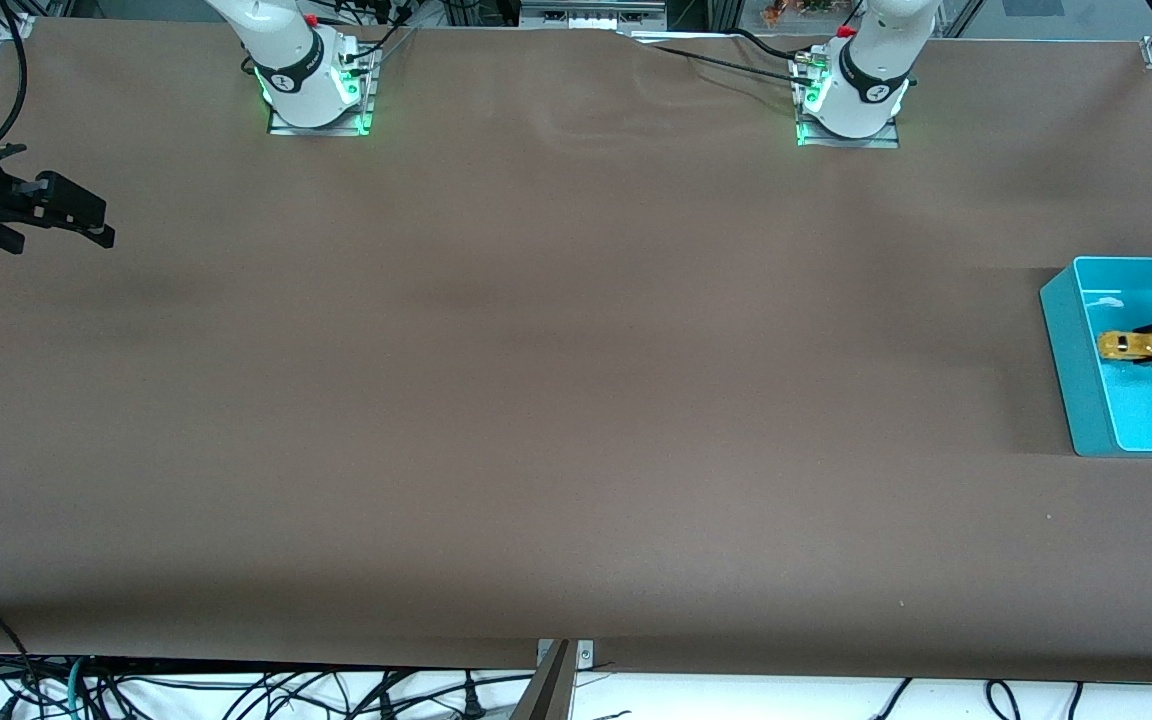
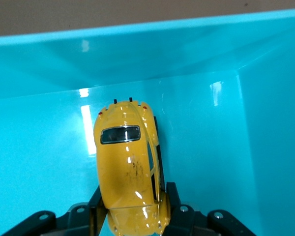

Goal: Wind and store yellow beetle car
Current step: 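Lower the car onto the bin floor and open the left gripper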

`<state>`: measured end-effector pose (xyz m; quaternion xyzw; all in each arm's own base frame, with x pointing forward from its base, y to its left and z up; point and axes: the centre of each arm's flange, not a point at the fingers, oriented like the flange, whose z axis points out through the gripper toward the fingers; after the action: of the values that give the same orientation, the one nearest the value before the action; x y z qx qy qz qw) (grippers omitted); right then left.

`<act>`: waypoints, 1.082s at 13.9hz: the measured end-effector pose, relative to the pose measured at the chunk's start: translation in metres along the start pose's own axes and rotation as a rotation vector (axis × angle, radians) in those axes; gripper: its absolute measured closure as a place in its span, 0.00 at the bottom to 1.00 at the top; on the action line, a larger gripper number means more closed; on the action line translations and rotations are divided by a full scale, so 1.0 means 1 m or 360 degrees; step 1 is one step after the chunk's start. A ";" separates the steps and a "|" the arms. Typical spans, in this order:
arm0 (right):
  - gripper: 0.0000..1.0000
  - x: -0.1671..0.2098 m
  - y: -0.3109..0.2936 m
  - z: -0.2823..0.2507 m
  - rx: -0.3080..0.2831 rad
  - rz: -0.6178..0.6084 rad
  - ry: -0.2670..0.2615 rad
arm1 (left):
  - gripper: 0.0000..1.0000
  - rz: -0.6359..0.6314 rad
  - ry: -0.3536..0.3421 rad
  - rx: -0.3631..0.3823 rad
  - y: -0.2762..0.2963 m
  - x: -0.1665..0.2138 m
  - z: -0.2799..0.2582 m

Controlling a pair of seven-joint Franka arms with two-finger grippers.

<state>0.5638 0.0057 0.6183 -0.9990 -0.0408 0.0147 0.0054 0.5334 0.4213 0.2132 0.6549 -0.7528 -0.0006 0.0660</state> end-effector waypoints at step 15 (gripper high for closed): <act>0.00 0.000 0.000 0.000 0.0000 0.0000 0.0000 | 0.00 0.0061 -0.0098 0.0050 -0.028 0.000 -0.004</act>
<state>0.5638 0.0056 0.6183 -0.9990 -0.0408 0.0148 0.0054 0.5609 0.4173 0.2146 0.6411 -0.7667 -0.0078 0.0325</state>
